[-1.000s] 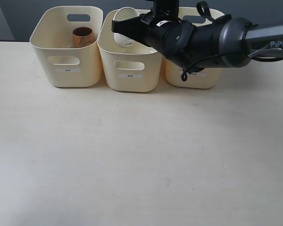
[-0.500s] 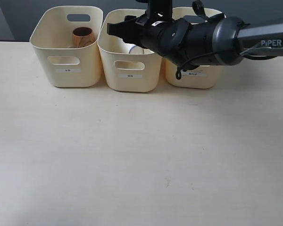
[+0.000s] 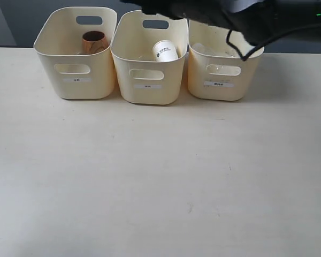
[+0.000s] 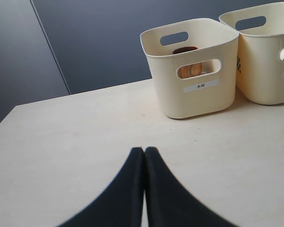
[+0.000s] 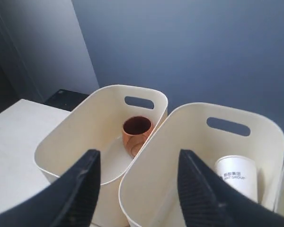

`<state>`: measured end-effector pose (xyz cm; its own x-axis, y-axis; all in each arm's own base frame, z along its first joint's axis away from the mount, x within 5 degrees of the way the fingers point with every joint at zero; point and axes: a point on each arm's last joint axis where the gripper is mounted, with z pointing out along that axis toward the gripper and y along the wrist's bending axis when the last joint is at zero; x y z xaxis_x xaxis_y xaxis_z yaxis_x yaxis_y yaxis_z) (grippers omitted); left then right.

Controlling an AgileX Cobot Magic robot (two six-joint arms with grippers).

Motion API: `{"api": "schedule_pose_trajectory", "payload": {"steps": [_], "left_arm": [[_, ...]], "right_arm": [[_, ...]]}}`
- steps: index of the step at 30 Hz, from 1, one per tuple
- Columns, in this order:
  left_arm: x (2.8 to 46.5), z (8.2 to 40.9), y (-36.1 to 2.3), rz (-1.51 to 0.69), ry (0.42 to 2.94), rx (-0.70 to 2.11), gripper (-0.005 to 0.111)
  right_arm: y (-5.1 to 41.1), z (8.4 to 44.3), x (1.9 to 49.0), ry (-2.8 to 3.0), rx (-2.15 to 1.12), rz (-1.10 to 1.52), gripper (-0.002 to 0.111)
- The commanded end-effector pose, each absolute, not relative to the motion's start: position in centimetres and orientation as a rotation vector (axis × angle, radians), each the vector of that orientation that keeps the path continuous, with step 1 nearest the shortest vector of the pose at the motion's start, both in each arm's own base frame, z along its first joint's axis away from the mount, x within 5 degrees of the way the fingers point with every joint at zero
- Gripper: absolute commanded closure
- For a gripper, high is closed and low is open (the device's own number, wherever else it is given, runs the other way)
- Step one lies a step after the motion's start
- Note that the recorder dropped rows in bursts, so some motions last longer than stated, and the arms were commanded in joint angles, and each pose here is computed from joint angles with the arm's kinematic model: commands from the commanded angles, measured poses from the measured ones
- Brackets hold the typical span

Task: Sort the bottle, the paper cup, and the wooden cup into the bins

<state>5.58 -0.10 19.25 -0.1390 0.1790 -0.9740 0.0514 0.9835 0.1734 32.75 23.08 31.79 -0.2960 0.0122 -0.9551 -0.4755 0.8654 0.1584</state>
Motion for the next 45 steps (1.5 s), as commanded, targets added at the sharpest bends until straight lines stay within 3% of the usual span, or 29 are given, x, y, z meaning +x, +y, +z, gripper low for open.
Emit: {"api": "schedule_pose_trajectory", "payload": {"steps": [1, 13, 22, 26, 35, 45], "left_arm": [[5.6, 19.3, -0.1, 0.113, 1.700, 0.178, 0.107], [5.6, 19.3, -0.1, 0.113, 1.702, 0.178, 0.107], [5.6, 19.3, -0.1, 0.113, 1.700, 0.178, 0.107], [5.6, 19.3, -0.1, 0.113, 1.700, 0.178, 0.107], [5.6, 19.3, -0.1, 0.113, 1.700, 0.178, 0.107], [5.6, 19.3, -0.1, 0.113, 1.700, 0.178, 0.107]], "right_arm": [[20.5, 34.6, 29.5, 1.745, -0.387, 0.468, 0.060], [12.2, 34.8, 21.1, 1.632, -0.246, 0.308, 0.060], [4.1, 34.1, 16.8, 1.657, 0.390, 0.071, 0.060], [3.3, 34.2, 15.7, 1.708, 0.375, 0.038, 0.060], [4.5, 30.6, 14.8, 1.801, 0.149, 0.144, 0.060], [3.8, 26.4, 13.5, 1.881, 0.214, 0.204, 0.060]]}}
